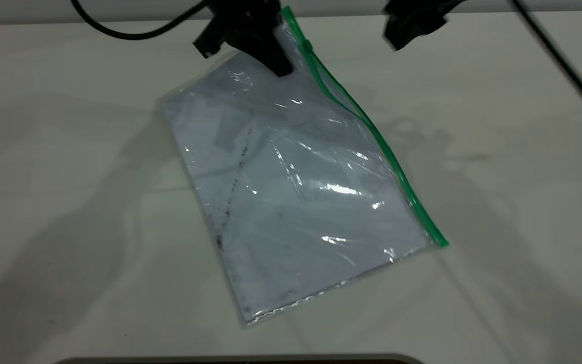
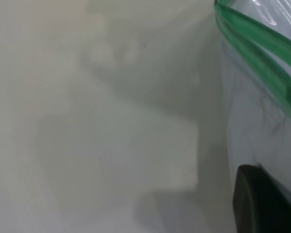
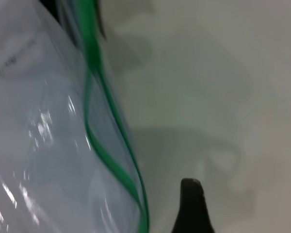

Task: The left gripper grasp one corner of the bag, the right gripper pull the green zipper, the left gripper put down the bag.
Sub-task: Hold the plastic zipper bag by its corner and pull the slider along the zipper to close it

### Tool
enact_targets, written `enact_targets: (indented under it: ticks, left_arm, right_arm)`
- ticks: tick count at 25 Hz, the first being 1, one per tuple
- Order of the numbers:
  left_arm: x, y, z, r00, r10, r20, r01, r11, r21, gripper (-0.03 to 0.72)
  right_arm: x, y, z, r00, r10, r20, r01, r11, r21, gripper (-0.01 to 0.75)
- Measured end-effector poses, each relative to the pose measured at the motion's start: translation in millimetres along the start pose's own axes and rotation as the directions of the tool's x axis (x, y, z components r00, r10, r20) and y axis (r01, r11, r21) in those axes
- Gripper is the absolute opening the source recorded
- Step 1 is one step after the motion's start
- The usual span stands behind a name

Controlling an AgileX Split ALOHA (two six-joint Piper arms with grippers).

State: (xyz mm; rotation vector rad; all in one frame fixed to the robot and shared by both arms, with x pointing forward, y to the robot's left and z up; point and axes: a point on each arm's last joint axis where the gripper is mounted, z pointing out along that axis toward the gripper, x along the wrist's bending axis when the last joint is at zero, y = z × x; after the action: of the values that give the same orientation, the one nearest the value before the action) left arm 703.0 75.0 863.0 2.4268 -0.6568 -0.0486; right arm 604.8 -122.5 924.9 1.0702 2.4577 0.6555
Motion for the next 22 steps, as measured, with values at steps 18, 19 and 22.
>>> enact_targets:
  ticks: [18,19,22]
  left_arm:
    - [11.9,12.2,9.2,0.993,0.053,-0.108,-0.052,0.999,0.016,0.053]
    - [12.0,13.4,10.1,0.993,0.057,-0.106,-0.055,0.998,0.016,0.053]
    - [12.0,17.5,13.0,0.993,0.067,-0.101,-0.065,0.998,0.015,0.053]
  right_arm:
    - [35.8,16.8,22.0,0.998,-0.053,-0.045,0.051,0.997,-0.049,0.591]
    - [38.9,17.8,21.9,0.997,-0.061,-0.048,0.059,0.997,-0.053,0.591]
    - [44.9,20.6,21.5,0.996,-0.079,-0.050,0.075,0.995,-0.073,0.591]
